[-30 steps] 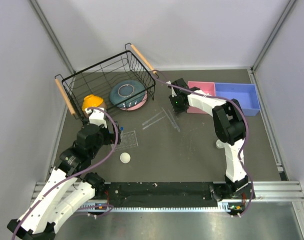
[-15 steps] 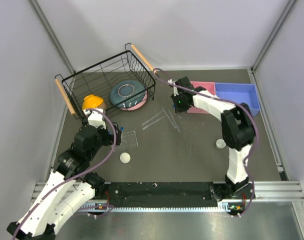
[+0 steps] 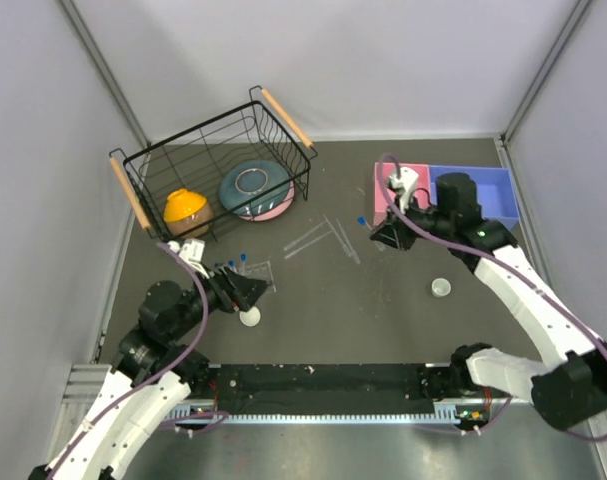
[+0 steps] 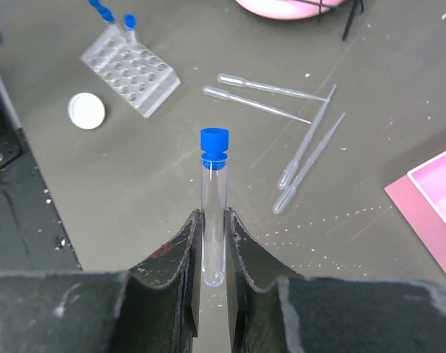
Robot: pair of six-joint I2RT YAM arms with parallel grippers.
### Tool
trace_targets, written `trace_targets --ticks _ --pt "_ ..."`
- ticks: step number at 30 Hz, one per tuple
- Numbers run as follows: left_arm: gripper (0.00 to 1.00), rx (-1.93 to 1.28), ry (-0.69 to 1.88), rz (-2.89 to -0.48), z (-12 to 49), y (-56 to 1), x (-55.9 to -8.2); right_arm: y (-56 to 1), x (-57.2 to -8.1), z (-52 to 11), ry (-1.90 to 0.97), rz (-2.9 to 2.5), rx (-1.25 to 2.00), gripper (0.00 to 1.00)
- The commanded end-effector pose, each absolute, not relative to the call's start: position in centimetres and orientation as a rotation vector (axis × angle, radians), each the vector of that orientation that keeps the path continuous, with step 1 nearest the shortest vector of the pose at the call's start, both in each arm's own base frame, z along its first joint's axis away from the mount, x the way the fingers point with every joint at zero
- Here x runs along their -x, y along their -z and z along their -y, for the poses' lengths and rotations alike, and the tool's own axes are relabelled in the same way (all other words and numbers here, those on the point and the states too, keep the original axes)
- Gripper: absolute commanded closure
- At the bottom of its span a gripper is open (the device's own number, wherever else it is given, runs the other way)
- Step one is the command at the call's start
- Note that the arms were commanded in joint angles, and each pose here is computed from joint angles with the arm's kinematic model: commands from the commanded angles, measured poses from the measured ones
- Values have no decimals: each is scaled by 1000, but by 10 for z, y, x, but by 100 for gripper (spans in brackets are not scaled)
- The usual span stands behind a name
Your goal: Organize the chemistry lab equipment
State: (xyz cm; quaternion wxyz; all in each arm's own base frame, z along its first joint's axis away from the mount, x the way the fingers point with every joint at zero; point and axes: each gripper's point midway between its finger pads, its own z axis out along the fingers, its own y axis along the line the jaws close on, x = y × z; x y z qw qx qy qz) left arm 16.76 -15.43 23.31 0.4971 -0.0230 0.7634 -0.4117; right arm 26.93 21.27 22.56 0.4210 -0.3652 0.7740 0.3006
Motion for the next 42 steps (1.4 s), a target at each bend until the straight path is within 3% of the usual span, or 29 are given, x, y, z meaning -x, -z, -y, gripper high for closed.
trace_targets --ticks 1,11,26,42 --pt "7 27 1465 -1755 196 -269 -137 -256 -233 -214 -937 -1709 1051 90" --pt "8 28 1562 -1748 215 -289 -137 -249 -209 -210 -978 -1638 1111 89" --pt "8 -170 1357 -1843 303 -316 -167 -226 -192 -203 -997 -1616 1182 88" --pt "8 -131 1259 -1844 336 -312 -189 -222 -189 -199 -988 -1606 1213 87"
